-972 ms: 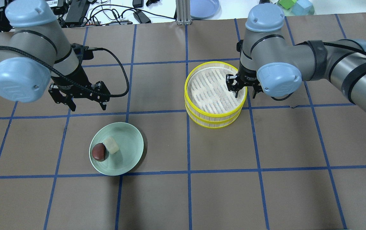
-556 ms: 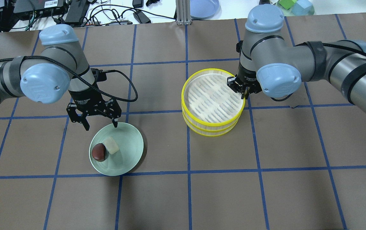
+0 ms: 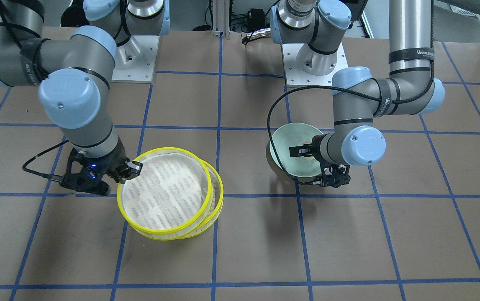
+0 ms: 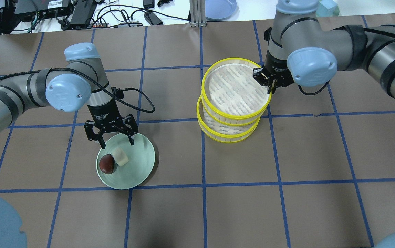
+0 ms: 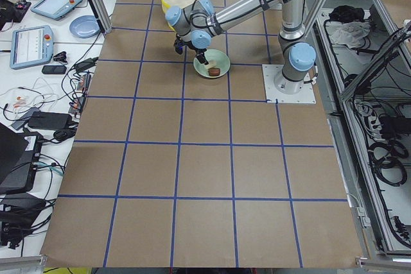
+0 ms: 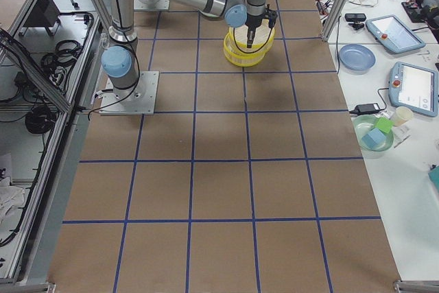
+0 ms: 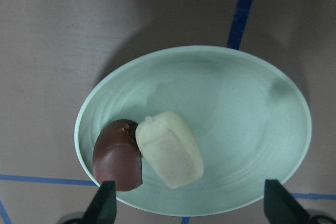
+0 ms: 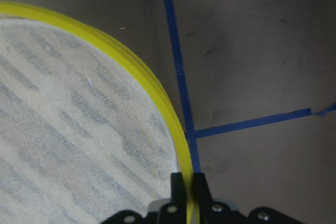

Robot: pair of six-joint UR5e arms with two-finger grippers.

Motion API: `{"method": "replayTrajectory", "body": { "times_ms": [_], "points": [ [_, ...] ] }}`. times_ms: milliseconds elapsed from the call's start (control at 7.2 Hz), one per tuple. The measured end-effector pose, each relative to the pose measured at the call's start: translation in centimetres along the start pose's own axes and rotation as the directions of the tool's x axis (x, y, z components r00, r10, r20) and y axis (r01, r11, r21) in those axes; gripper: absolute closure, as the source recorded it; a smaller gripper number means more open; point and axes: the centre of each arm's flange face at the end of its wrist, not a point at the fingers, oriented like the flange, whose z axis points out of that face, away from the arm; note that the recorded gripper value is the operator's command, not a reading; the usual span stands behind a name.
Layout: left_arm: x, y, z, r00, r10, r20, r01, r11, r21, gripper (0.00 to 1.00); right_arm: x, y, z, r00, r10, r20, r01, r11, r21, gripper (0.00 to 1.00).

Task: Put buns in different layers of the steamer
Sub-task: 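Grasp the white bun with the left gripper while the right lifts the top tier, then lift the white bun with the left gripper while the right sets the tier aside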

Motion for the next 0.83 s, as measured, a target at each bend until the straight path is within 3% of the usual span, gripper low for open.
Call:
{"method": "replayTrajectory", "body": {
  "times_ms": [278,417,833],
  "points": [
    [0.0,-0.9,1.3,1.0,-0.01,0.01,0.01,0.999,-0.03,0.96,7.1,-2.4,0.4,0.999,0.04,-0.004,-0.04,0.998,-0.042,0.98],
    [0.0,-1.2,1.6,1.0,-0.023,0.011,0.023,0.999,-0.037,1.0,9.6,-2.7,0.3,0.998,0.055,-0.005,-0.056,0.997,-0.061,0.98],
    [0.0,-1.6,1.4,0.999,-0.045,0.011,0.045,0.998,-0.031,1.0,11.7,-2.3,0.5,0.998,0.057,-0.008,-0.057,0.993,-0.1,1.0]
  ]
}}
